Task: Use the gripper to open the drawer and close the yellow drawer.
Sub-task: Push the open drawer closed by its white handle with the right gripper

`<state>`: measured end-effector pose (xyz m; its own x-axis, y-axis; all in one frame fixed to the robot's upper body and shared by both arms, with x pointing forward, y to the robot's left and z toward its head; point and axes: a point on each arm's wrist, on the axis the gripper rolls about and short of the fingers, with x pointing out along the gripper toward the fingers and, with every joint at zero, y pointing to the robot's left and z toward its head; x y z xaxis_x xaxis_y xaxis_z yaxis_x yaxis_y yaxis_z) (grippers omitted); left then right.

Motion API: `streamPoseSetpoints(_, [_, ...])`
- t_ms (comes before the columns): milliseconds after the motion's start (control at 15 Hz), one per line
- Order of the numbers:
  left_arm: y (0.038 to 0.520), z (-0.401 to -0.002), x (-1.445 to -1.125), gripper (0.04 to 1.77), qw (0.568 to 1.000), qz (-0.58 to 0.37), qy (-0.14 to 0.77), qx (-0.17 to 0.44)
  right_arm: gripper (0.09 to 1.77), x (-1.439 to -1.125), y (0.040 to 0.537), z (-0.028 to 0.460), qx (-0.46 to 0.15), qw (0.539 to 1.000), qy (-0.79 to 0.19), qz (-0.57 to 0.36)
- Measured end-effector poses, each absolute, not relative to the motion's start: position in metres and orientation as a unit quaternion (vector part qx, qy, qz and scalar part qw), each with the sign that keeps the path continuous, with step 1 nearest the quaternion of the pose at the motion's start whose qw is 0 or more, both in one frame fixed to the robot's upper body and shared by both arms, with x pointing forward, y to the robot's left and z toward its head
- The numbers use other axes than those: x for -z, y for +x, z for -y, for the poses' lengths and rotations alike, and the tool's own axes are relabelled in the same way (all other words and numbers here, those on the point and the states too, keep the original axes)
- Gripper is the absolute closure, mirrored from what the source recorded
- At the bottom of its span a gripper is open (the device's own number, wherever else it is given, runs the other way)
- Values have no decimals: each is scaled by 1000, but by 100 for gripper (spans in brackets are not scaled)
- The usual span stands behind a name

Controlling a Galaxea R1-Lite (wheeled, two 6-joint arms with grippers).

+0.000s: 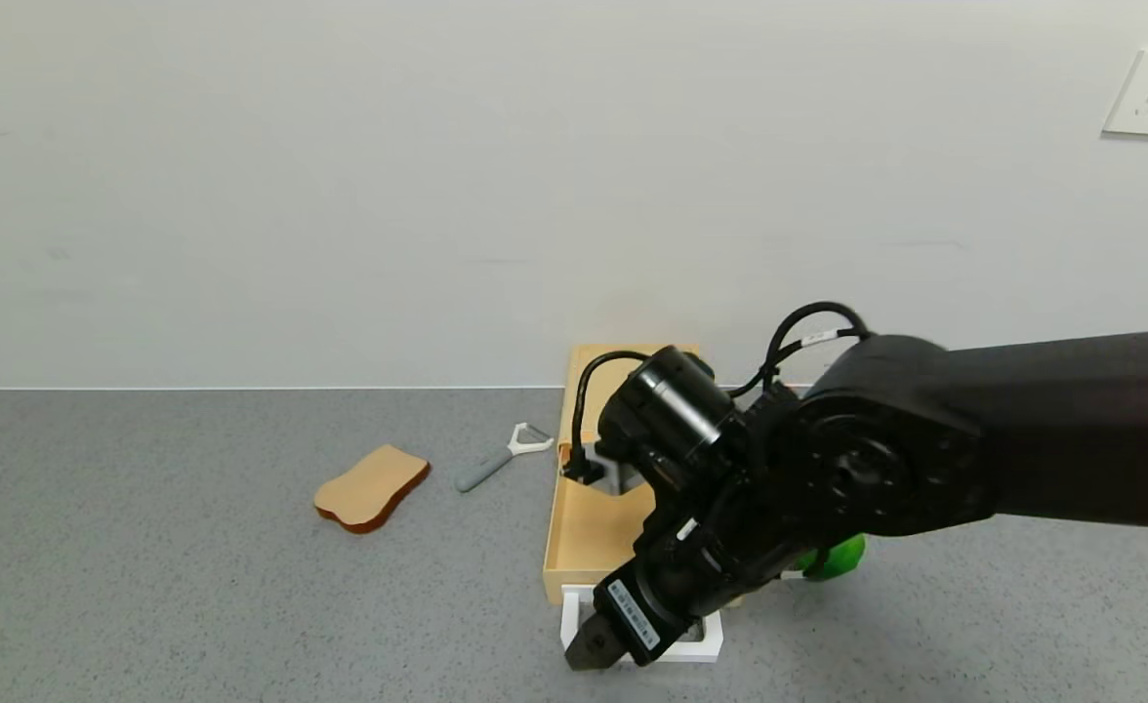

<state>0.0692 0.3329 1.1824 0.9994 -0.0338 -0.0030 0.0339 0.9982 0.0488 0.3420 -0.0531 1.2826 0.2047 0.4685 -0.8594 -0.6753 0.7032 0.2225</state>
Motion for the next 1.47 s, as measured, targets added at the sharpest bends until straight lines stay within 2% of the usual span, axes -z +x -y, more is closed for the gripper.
streamPoseSetpoints(333, [69, -333, -1182, 9, 1000, -1, 24, 17, 15, -1345, 346, 118, -340, 828, -45, -443])
streamPoseSetpoints(533, [69, -333, -1182, 9, 1000, -1, 24, 17, 15, -1368, 351, 161, -301, 863, -8, -405])
streamPoseSetpoints(933, [69, -333, -1182, 9, 1000, -1, 24, 17, 15, -1372, 353, 217, -239, 904, 34, -352])
streamPoseSetpoints(1467, [69, -333, -1182, 9, 1000, -1, 24, 17, 15, -1375, 350, 230, -221, 911, 40, -345])
